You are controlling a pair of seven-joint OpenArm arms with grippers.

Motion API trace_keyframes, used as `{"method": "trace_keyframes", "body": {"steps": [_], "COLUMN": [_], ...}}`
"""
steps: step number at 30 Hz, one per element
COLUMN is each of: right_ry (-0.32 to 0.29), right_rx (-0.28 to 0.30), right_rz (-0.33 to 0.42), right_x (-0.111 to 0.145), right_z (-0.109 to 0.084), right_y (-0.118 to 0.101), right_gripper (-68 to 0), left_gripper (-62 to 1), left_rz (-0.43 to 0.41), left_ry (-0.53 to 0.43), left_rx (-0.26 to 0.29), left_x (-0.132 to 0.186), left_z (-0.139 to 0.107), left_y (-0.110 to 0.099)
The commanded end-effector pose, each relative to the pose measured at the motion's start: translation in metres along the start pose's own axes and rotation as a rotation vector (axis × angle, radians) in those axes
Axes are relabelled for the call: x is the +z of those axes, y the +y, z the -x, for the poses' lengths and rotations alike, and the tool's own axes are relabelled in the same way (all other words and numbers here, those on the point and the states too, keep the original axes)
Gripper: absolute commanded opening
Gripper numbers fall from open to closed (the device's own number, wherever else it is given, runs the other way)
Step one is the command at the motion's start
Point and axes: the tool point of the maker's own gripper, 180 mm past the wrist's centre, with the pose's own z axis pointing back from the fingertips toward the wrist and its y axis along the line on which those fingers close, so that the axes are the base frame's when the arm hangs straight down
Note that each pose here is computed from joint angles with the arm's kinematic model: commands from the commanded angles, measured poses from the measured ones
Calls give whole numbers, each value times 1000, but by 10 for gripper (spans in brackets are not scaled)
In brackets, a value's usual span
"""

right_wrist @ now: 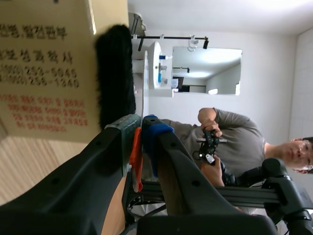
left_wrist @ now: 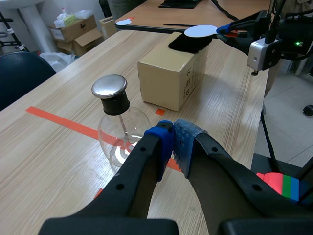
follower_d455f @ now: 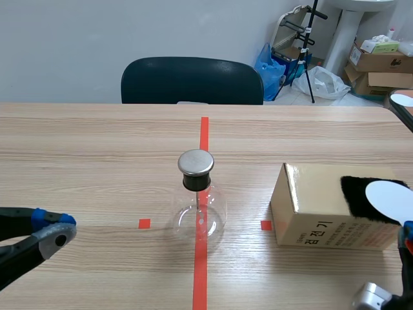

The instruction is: Do the electroscope experiment

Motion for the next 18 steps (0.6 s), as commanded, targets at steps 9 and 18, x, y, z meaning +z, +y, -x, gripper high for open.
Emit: {"method": "trace_keyframes", "body": {"steps": [9,18], "right_ry": [-28,-35], "right_rx": [65,43], "right_rz": [36,10], "right_x": [-8,-9], "right_z": [14,9], "right_y": [0,12], "right_gripper": [-666,-666], "left_gripper": [14,14], "left_rz": [1,4], "left_ry": [-39,-35], "left_rx": [-11,-13], "left_x": [-1,-1], "left_z": [-6,-5], "left_y": [0,0]}}
